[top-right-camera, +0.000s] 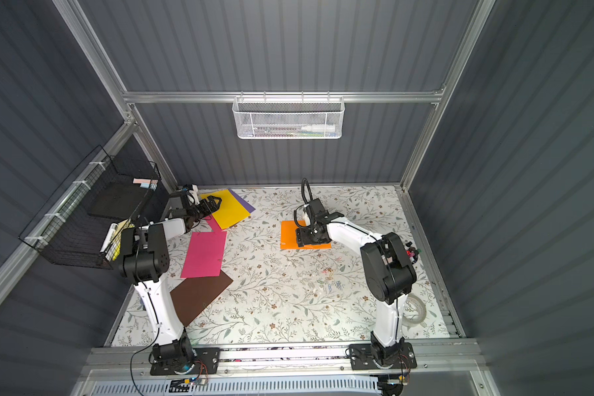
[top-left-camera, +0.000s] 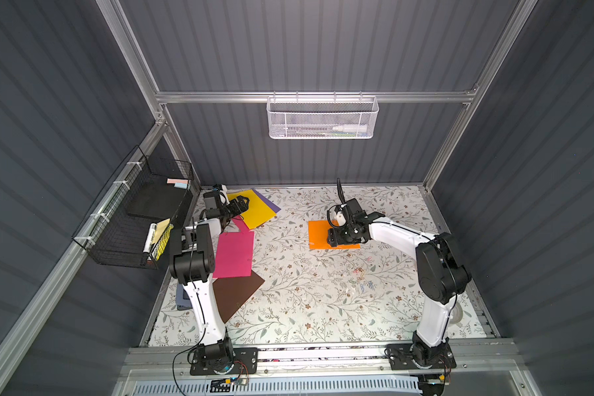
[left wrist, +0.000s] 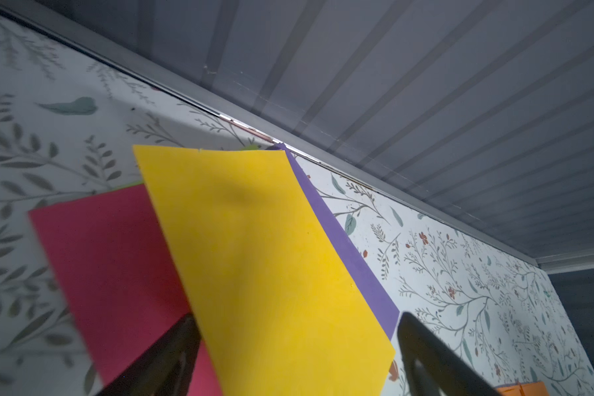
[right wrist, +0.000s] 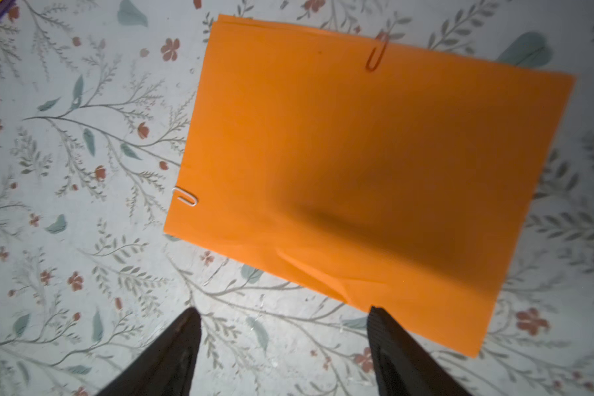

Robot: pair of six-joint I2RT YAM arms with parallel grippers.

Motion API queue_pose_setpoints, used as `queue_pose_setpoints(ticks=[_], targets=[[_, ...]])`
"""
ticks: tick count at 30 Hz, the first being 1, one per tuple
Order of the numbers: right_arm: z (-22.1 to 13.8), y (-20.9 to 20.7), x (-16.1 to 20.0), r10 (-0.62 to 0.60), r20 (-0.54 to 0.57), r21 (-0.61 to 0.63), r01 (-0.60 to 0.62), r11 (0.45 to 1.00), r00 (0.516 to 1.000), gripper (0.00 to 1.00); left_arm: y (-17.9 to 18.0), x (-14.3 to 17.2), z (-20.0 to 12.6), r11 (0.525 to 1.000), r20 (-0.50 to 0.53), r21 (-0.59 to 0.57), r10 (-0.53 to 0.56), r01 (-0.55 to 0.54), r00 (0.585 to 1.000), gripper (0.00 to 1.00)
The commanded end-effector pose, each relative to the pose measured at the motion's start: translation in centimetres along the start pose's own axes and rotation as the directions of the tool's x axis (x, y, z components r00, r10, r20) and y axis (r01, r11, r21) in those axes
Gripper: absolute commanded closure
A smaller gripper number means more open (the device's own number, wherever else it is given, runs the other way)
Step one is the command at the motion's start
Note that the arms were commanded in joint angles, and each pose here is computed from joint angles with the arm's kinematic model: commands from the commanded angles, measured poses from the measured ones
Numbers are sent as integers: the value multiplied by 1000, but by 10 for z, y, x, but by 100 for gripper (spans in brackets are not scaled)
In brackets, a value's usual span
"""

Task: Unclip the paperclips from the documents
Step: Place the document at the document, then move the document to the center of the board.

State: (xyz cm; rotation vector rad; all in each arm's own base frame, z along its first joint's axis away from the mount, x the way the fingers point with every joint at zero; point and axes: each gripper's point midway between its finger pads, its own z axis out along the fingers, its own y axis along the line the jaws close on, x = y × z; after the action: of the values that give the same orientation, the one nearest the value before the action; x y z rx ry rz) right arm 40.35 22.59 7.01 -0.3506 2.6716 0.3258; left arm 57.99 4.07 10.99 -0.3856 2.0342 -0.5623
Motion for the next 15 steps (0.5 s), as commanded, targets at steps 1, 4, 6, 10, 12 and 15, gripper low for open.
queue_pose_setpoints(ticks=[1, 4, 6, 10, 12, 15], targets=[[9, -28, 2, -35, -31, 128, 39, 991, 999, 17, -21, -41, -33, 999, 122, -23, 40, -37, 992, 1], [28, -33, 8, -12, -84, 122, 23, 992, 996, 17, -32, -46, -48, 998, 144, -26, 53, -50, 988, 0], [39, -32, 13, 1, -116, 104, 11, 995, 993, 17, -34, -48, -56, 998, 155, -37, 63, -57, 986, 0], [49, -12, 28, 26, -183, -5, -27, 1000, 983, 18, -39, -53, -64, 994, 156, -56, 98, -90, 983, 0], [49, -3, 37, 52, -216, -36, -62, 997, 975, 18, -44, -56, -69, 993, 159, -53, 108, -101, 981, 0], [45, 15, 57, 108, -264, -82, -134, 988, 958, 20, -58, -58, -76, 993, 168, -35, 119, -114, 979, 0]])
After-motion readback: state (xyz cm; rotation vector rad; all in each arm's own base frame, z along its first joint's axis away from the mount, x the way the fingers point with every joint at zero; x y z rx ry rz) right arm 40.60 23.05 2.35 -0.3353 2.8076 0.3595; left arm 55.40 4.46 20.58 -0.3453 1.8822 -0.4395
